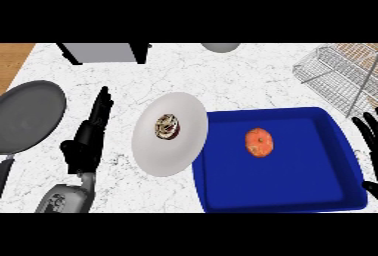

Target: Pick the squash from the tray and place it in the tiered basket

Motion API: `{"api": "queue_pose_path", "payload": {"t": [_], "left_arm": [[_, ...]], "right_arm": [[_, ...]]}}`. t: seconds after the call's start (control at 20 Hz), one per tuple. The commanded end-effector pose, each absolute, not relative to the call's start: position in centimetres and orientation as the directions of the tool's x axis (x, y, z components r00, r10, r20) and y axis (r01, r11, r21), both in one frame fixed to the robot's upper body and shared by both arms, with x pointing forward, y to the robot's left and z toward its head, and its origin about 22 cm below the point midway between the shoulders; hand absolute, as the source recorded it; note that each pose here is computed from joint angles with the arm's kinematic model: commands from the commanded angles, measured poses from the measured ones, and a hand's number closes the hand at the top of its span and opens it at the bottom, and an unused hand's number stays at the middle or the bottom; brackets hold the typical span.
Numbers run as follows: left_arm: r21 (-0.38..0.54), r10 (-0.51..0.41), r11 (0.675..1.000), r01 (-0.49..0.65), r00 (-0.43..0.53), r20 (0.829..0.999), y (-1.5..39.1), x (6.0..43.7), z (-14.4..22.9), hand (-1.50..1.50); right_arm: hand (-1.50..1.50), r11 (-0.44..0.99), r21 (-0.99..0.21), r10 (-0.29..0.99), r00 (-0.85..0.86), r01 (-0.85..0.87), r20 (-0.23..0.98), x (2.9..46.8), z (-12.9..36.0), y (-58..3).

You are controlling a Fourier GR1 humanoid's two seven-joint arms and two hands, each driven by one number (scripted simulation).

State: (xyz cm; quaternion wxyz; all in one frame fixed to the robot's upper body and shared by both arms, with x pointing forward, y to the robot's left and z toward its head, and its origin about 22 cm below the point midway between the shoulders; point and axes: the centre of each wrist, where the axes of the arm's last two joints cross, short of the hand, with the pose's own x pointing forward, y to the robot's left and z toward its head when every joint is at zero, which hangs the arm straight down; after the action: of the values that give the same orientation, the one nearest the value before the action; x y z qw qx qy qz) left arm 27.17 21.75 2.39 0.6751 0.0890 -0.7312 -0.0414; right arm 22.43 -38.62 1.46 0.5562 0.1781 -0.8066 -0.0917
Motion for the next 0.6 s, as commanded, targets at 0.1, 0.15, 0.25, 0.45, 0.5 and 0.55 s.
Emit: {"api": "queue_pose_path", "payload": {"t": [0.1, 0.15, 0.25, 0.45, 0.5, 0.55], "left_arm": [[0.184, -0.191, 0.979, -0.088, -0.081, 0.978, 21.7, 27.0, 2.6, 0.0], [0.18, -0.187, 0.979, -0.09, -0.078, 0.979, 20.9, 27.0, 2.1, 0.0], [0.191, -0.198, 0.978, -0.088, -0.072, 0.978, 21.5, 26.9, 2.4, 0.0], [0.188, -0.193, 0.979, -0.075, -0.072, 0.978, 21.2, 26.9, 3.1, 0.0], [0.189, -0.195, 0.979, -0.08, -0.084, 0.977, 20.9, 27.5, 3.1, 0.0], [0.192, -0.199, 0.978, -0.078, -0.088, 0.976, 21.0, 27.7, 3.8, 0.0]], "right_arm": [[-1.5, 0.961, -0.186, 0.121, -0.295, -0.204, 0.948, 20.7, 8.4, -43.6], [-1.5, 0.937, -0.269, 0.204, -0.273, -0.224, 0.94, 20.5, 9.2, -44.2], [-1.5, 0.862, -0.45, 0.376, -0.302, -0.234, 0.876, 20.6, 12.0, -43.4], [-1.5, 0.685, -0.691, 0.627, -0.296, -0.23, 0.72, 20.8, 16.1, -40.9], [-1.5, 0.641, -0.732, 0.666, -0.307, -0.231, 0.68, 21.0, 17.1, -39.7], [-1.5, 0.599, -0.77, 0.716, -0.283, -0.218, 0.638, 21.3, 18.0, -38.8]]}}
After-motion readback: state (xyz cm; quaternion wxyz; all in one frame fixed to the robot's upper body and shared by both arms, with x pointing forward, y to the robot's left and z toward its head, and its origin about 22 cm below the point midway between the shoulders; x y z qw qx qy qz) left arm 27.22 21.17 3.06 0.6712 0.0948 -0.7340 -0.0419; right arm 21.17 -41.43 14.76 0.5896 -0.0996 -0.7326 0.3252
